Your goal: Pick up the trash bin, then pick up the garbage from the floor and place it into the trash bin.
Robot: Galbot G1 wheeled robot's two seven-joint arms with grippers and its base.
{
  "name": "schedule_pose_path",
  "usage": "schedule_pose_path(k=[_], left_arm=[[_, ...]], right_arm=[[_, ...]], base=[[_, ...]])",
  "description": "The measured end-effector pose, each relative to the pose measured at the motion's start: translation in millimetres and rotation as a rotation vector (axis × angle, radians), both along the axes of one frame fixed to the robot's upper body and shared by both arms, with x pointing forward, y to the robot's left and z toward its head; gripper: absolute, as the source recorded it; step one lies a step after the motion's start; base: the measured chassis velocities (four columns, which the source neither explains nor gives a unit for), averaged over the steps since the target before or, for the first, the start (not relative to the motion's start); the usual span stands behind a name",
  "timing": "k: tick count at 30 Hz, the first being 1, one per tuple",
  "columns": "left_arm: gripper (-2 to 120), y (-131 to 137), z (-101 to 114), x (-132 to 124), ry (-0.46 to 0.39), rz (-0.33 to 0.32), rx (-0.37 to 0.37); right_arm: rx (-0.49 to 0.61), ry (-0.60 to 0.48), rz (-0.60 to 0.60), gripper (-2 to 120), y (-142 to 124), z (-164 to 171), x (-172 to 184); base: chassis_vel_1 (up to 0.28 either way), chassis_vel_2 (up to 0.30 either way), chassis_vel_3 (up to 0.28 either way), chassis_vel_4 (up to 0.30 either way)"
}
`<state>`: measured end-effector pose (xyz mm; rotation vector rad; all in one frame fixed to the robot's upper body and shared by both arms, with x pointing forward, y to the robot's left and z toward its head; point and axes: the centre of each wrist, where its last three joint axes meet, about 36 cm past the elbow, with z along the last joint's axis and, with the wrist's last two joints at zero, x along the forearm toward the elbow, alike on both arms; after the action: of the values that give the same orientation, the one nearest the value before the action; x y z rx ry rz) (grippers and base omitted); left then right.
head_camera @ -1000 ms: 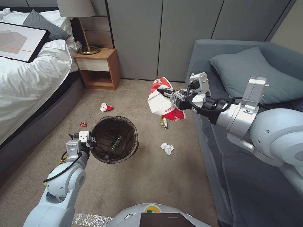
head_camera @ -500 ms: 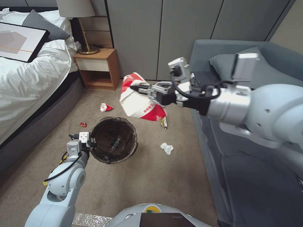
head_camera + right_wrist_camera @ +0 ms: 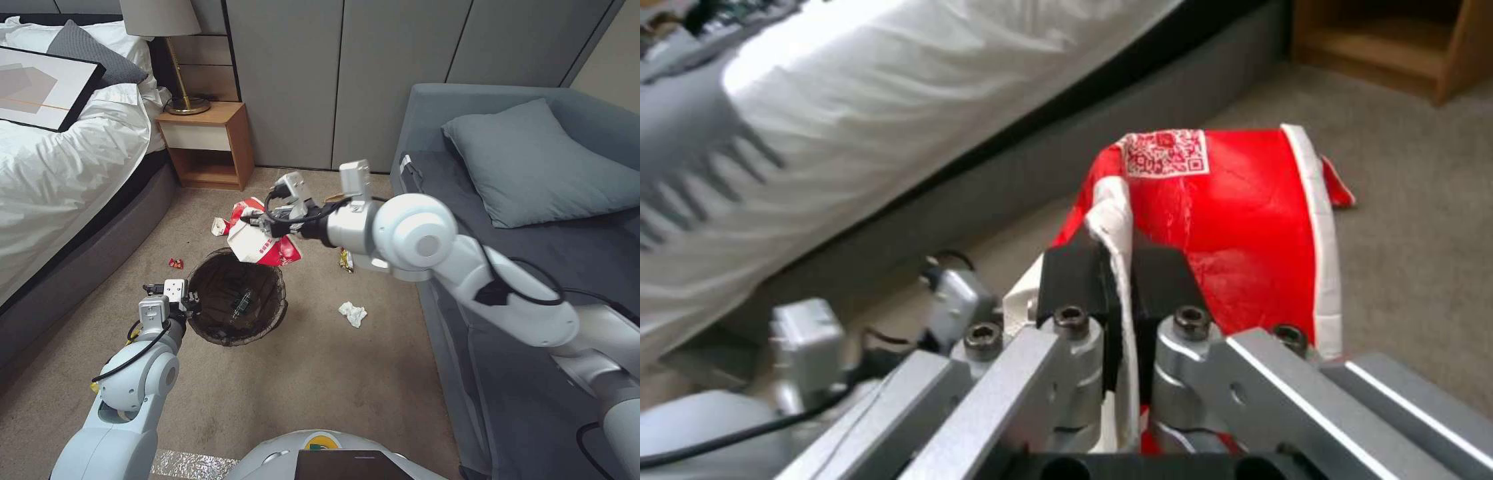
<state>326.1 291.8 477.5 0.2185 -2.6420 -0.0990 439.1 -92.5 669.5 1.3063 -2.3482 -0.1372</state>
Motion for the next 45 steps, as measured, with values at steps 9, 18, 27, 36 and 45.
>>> schedule_pose_path(k=[9, 18, 27, 36, 45], left_arm=[[3, 3, -3, 4, 0.006, 0.006, -0.003], [3, 5, -7, 7, 0.014, 0.008, -0.006], [3, 7, -8, 8, 0.018, 0.007, -0.010], [3, 11, -8, 6, 0.020, 0.011, -0.012], [3, 12, -9, 6, 0.026, 0.011, -0.013]], right_arm=[[-0.070, 0.039, -0.065, 0, 20, -56, 17], [-0.092, 0.108, -0.069, 0, 52, -95, 20], [-0.109, 0.147, -0.016, 0, 101, -113, 10], [-0.142, 0.149, -0.017, 0, 116, -129, 17], [-0.200, 0.174, -0.069, 0, 111, -170, 40]], base=[[0.000, 0.000, 0.000, 0.000], [0.000, 0.000, 0.000, 0.000], [0.000, 0.000, 0.000, 0.000], [0.000, 0.000, 0.000, 0.000], [0.000, 0.000, 0.000, 0.000]])
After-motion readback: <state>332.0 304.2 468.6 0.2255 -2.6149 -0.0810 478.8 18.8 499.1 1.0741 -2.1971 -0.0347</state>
